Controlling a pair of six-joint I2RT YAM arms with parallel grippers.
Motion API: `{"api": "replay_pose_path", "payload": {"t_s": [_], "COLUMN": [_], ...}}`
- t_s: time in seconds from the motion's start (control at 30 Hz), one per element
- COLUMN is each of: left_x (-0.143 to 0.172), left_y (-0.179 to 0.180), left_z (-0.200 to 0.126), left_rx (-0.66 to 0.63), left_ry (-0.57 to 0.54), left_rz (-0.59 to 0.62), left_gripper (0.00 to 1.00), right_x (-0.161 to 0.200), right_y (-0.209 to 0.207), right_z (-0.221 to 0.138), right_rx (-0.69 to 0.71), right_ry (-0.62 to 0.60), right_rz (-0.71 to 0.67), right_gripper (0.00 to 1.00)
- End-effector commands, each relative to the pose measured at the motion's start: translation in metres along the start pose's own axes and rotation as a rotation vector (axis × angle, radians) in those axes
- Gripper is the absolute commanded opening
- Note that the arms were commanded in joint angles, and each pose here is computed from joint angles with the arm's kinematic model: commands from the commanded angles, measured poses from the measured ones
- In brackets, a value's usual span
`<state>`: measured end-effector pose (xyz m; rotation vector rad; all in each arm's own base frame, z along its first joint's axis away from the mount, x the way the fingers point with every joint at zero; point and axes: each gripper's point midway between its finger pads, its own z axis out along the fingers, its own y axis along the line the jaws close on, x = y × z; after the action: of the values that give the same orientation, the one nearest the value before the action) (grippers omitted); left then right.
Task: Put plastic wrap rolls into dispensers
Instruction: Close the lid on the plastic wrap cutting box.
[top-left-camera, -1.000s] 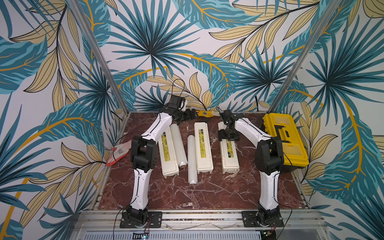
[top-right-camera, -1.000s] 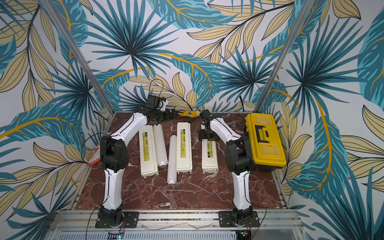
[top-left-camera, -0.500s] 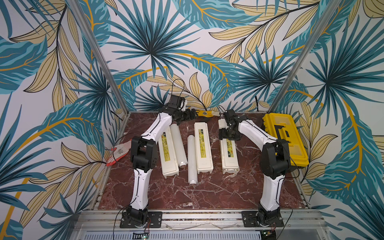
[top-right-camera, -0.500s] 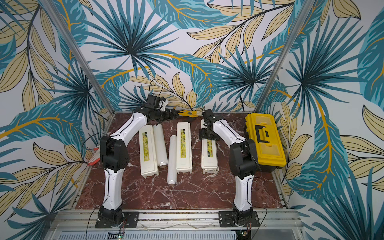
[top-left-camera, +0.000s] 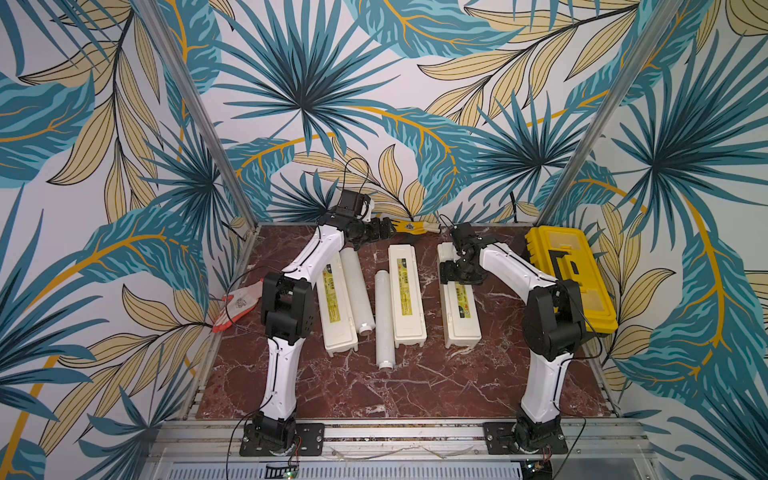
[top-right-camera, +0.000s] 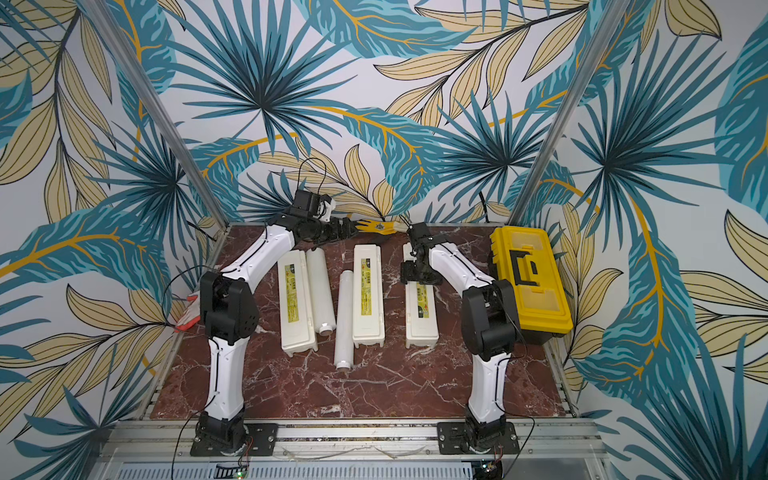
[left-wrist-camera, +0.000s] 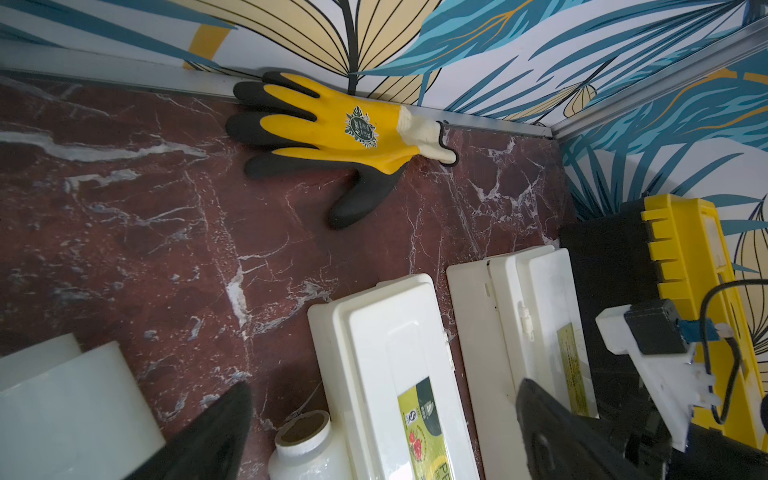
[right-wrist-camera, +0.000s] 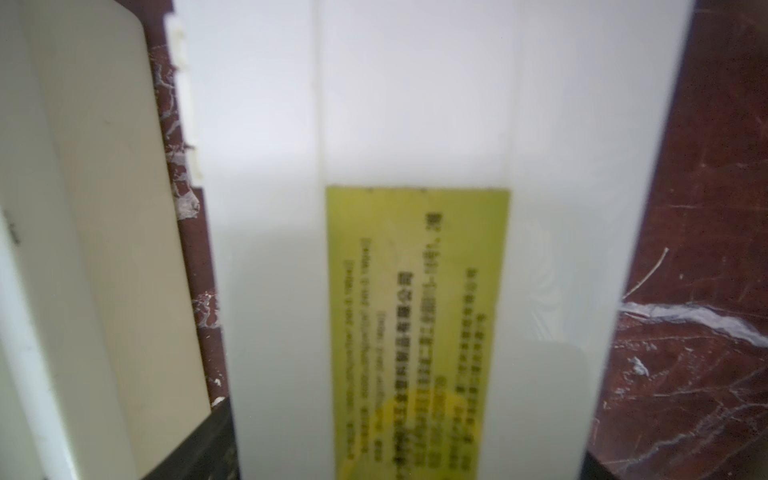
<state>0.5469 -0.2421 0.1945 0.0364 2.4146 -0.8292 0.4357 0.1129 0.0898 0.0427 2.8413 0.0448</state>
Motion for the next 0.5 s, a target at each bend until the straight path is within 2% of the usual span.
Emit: {"api": "replay_pose_path", "payload": {"t_s": [0.0,0.47], "left_x": [-0.012,-0.016], "left_y": [-0.01,-0.017], "left_z": [-0.006,-0.006], "left_rx": [0.005,0.008], "left_ry": [-0.037,-0.051], "left_rz": [0.015,0.019], "left_gripper": [1.0,0.99], "right_x": [-0.002,0.002], "right_y": [-0.001,-0.019], "right_z": [-0.005,0.008], "right_rx": [-0.011,0.052], "right_ry": [-0.031,-0.034], "right_rz": [-0.013,0.024], "right_gripper": [0.78,0.83]}}
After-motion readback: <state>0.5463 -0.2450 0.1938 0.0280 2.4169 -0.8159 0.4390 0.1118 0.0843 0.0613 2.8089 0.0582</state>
